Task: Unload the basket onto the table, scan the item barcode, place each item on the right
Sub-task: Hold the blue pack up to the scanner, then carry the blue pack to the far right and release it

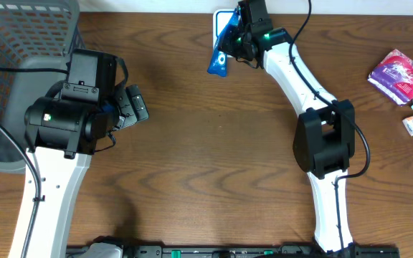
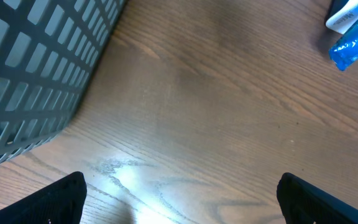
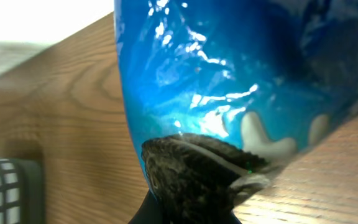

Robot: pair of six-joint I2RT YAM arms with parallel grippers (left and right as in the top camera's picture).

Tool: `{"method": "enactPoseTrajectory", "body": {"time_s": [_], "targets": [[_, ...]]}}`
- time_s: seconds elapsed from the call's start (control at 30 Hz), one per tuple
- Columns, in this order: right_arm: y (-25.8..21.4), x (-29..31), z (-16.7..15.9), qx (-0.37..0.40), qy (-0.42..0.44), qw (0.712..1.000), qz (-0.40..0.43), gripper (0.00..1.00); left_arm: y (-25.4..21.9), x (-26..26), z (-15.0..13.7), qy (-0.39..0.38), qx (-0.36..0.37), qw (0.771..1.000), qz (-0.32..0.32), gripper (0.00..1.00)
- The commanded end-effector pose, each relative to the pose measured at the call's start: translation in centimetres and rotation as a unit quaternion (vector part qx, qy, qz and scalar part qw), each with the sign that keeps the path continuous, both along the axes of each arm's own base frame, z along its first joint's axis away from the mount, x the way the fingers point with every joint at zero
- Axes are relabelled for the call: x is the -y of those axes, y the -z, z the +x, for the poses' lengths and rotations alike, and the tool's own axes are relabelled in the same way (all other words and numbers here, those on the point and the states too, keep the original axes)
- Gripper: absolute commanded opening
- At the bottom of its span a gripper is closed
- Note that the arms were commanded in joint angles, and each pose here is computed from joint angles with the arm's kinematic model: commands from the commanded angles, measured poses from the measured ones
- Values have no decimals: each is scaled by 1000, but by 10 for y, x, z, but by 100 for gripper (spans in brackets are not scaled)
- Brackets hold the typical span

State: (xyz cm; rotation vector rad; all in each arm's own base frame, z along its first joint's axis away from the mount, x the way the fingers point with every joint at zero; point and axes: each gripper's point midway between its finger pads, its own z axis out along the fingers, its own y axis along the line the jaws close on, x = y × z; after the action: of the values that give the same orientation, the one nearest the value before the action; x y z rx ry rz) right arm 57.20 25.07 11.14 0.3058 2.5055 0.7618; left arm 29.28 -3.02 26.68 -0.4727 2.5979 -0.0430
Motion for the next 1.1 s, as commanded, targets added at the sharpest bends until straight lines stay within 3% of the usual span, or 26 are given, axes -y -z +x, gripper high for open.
{"method": "enactPoseTrajectory", "body": {"time_s": [0.0, 0.43, 0.63, 0.87, 1.07], "targets": [[-23, -5, 0, -13, 20, 998, 55, 1, -4, -4, -1, -3, 6, 1000, 8, 98], [-24, 27, 14, -28, 70, 994, 81, 1, -4, -4, -1, -3, 6, 1000, 8, 98], [-52, 71, 25, 20, 6, 996, 85, 1, -4, -4, -1, -3, 6, 1000, 8, 98], [-79, 213, 16, 8, 125, 992, 21, 1, -4, -4, -1, -3, 6, 1000, 8, 98], [-75, 353, -39, -61, 248, 961, -105, 1, -4, -4, -1, -3, 6, 1000, 8, 98]]}}
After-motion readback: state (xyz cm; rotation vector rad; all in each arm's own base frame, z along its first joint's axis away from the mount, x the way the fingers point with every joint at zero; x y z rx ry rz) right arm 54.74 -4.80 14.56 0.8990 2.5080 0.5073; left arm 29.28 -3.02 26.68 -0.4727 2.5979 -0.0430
